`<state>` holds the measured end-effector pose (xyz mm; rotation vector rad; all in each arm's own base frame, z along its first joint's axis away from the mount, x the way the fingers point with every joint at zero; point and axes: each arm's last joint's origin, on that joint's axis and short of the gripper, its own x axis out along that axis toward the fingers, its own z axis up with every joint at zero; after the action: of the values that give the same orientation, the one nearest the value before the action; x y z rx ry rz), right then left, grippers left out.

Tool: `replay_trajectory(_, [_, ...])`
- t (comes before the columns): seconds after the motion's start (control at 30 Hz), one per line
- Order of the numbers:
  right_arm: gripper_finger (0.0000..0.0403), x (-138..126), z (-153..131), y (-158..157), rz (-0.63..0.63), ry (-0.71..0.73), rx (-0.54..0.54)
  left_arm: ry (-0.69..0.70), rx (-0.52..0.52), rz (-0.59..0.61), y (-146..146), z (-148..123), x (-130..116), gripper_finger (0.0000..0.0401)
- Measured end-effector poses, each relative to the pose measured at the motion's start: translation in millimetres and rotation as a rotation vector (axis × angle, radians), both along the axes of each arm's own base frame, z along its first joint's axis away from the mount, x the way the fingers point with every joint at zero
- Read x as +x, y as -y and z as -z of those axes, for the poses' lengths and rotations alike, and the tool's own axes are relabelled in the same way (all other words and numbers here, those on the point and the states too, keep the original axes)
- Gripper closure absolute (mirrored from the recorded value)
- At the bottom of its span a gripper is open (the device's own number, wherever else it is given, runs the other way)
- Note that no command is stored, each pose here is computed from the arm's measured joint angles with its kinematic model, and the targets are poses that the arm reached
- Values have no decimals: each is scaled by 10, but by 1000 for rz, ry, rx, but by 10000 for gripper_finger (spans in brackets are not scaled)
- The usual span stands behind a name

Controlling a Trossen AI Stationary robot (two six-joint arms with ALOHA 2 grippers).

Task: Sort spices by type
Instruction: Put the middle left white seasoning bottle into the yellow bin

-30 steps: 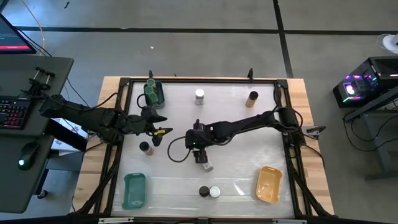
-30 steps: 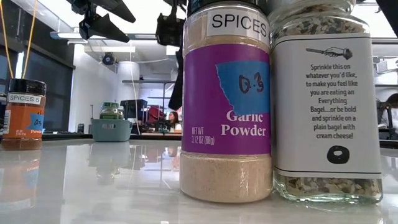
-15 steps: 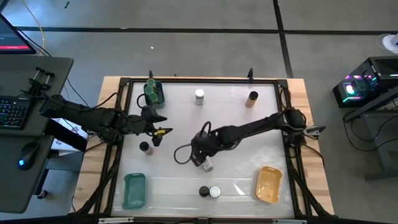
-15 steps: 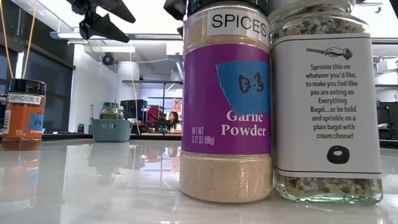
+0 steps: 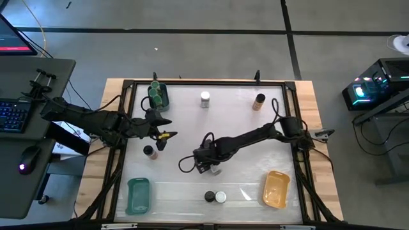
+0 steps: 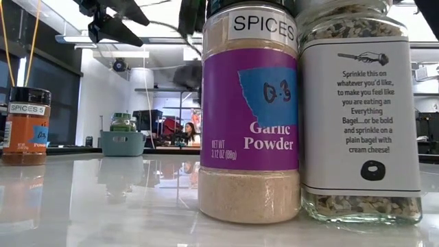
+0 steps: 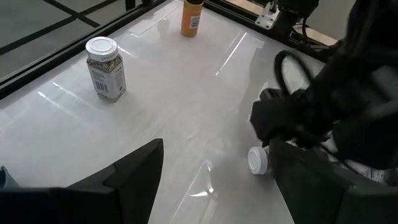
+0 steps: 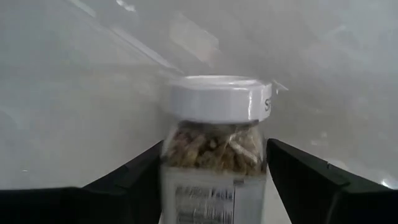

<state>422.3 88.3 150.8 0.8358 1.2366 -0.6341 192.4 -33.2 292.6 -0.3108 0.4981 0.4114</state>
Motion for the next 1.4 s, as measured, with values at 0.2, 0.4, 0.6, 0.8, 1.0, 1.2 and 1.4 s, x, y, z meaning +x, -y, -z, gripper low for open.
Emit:
replay_trajectory(0.2, [180, -17, 31, 5, -48, -21, -53, 0, 0, 0, 0, 0, 0, 123])
replay_trajectory(0.4, [210, -228, -178, -9, -115, -107, -278, 0, 0, -1, -1, 1, 0, 123])
replay_trajectory(0.6, [210, -641, -486, -170, -130, -136, -530, 4, -11, -8, 0, 0, 0, 123])
replay_trajectory(0.8, [210, -1452, -415, -286, 103, 112, -469, 15, -31, -20, 0, -2, 3, 123])
replay_trajectory(1.0, [210, -1928, -350, -273, 151, 541, -519, 33, -35, -20, 3, -16, 12, 123])
replay_trajectory(1.2, [210, -1811, -40, -231, -9, 739, -751, 46, -49, -30, 3, -22, 17, 123])
replay_trajectory(1.4, [210, -1807, 375, -165, 86, 764, -842, 54, -69, -45, 2, -22, 17, 123])
